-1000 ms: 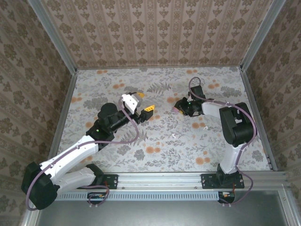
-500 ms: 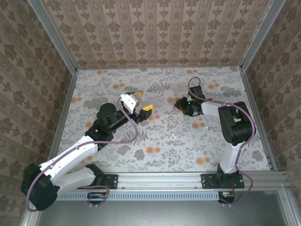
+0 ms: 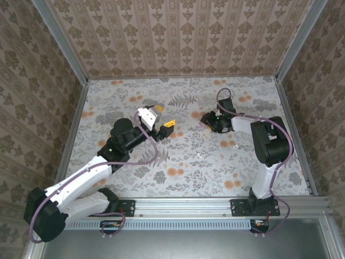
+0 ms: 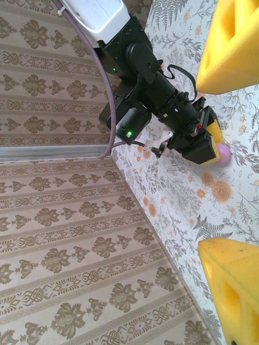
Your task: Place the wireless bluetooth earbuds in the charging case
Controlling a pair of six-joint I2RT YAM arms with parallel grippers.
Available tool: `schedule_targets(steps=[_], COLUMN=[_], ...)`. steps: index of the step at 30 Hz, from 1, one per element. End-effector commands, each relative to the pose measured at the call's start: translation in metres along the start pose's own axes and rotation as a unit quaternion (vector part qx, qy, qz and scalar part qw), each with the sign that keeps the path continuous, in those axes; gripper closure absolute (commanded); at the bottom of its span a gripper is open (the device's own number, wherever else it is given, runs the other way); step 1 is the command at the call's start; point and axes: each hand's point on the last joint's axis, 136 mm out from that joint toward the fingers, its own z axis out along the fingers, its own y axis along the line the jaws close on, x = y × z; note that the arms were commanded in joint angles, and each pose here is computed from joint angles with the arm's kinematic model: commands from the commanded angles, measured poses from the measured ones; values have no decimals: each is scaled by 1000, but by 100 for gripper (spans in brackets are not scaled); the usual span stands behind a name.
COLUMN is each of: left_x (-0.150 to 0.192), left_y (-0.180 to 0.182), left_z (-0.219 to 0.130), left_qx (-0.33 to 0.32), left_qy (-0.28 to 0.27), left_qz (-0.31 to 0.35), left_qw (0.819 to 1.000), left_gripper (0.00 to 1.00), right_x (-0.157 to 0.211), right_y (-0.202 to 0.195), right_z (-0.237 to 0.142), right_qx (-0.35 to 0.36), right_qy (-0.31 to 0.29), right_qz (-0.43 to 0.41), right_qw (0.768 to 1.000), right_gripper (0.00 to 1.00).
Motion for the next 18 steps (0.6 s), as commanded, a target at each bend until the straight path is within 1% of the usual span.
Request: schedule_targets(steps=[1,18], left_x=[-8,-9], left_y=[1,0], left_z=[-4,-5], left_qx=[1,3], left_qy=[-9,-11], left_qz=[7,2], left_qw=[1000,1000], left_gripper=[28,28], right_x=[5,10], right_y=[-11,-13], right_z=[-6,-26], right_qx=[22,24], right_qy=[3,-4], right_qz=[-2,2], right_qw=[1000,1000], right_gripper=[58,51])
